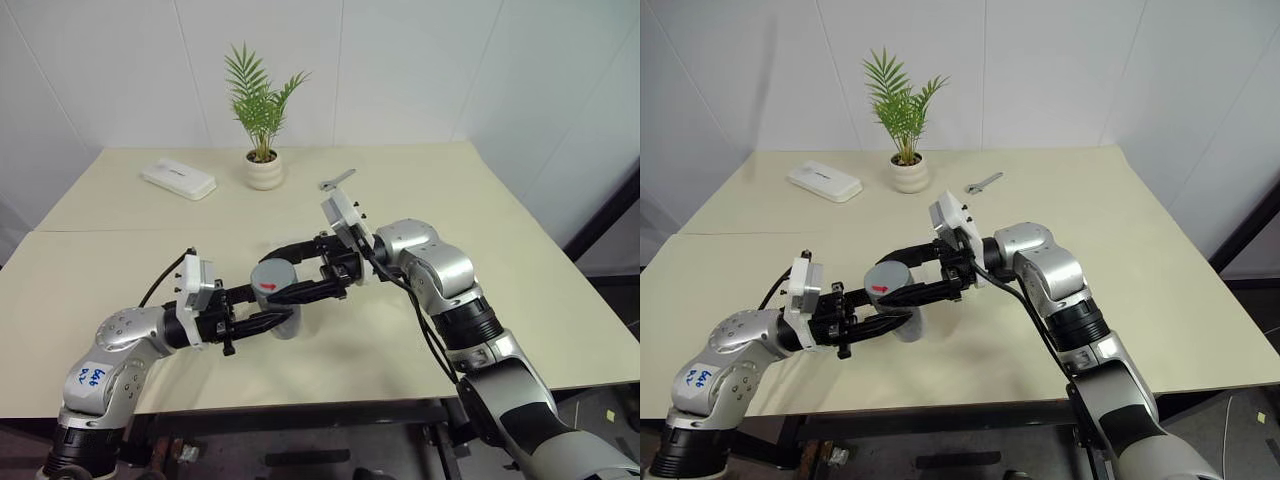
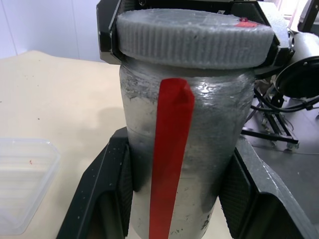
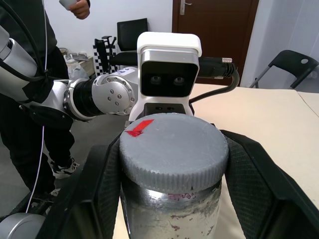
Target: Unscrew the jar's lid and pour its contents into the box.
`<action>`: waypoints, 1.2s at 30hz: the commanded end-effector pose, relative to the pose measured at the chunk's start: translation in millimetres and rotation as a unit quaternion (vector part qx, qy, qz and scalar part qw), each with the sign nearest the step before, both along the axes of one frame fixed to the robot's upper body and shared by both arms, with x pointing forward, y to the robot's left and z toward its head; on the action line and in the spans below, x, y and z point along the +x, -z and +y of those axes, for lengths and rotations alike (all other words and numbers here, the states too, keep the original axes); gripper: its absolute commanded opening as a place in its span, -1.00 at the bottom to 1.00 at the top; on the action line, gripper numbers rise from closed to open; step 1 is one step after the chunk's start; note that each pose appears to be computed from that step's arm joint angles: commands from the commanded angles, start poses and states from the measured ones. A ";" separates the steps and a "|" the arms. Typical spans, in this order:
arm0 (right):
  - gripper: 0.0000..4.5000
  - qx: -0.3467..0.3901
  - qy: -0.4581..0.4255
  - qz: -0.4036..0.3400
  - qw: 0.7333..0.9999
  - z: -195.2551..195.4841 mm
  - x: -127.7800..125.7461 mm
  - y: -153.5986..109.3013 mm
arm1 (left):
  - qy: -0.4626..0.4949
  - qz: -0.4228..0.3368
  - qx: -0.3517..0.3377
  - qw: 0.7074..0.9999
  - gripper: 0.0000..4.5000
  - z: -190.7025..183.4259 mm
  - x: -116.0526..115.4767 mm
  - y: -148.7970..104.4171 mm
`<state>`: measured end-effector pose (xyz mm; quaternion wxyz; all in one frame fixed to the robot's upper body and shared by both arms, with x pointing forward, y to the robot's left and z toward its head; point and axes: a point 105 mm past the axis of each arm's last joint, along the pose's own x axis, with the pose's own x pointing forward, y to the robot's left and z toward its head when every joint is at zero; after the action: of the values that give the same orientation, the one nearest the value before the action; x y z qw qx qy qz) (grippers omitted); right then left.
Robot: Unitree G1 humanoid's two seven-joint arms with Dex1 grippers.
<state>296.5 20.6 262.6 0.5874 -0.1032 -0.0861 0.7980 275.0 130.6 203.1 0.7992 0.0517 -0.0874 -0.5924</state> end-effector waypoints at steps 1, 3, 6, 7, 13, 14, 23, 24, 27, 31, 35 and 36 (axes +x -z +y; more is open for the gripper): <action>0.69 0.021 -0.010 -0.025 0.999 6.4 -7.3 -16.0 | 0.039 -0.008 0.003 0.999 -0.16 -8.3 -10.2 -3.8; 0.98 0.042 0.004 -0.032 0.999 4.6 -4.7 -19.9 | 0.026 -0.009 0.007 1.000 -0.16 -1.5 -7.1 -5.8; 0.99 0.064 0.016 -0.040 0.997 1.9 -4.4 -24.9 | -0.002 -0.014 0.013 1.000 -0.16 9.8 -1.3 -7.9; 0.99 0.065 0.017 -0.041 0.997 1.5 -5.6 -24.7 | -0.011 -0.015 0.013 1.000 -0.16 12.8 0.5 -8.5; 0.99 0.060 0.028 -0.045 0.997 9.7 -17.6 -16.1 | -0.036 -0.021 0.011 0.999 -0.16 17.8 5.6 -9.6; 0.99 0.059 0.034 -0.046 0.997 12.0 -17.3 -14.6 | -0.035 -0.021 0.010 0.999 -0.16 16.7 5.3 -9.6; 0.99 0.057 0.098 -0.052 0.992 28.1 -1.9 -14.2 | -0.025 -0.012 0.016 1.000 -0.16 10.3 0.7 -4.2; 0.99 0.058 0.100 -0.052 0.992 28.9 -0.9 -15.0 | -0.025 -0.010 0.017 0.999 -0.16 10.8 0.7 -3.1; 0.99 0.060 0.104 -0.052 0.991 30.3 0.6 -17.6 | -0.026 -0.006 0.024 0.999 -0.16 12.2 0.1 1.0; 0.99 0.057 0.109 -0.057 0.991 28.6 3.9 -18.9 | -0.024 -0.006 0.025 0.999 -0.16 11.9 -0.3 1.5; 0.99 0.047 0.125 -0.063 0.989 17.3 14.0 -17.7 | -0.026 -0.013 0.021 0.999 -0.16 12.0 0.7 -1.9; 0.99 0.043 0.131 -0.065 0.988 12.0 18.2 -16.6 | -0.027 -0.014 0.020 0.999 -0.16 12.2 0.9 -2.8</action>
<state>305.3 46.2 262.5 0.6668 -0.1217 -0.1159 0.7261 282.3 147.0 196.4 0.8249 0.0601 -0.0631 -0.5586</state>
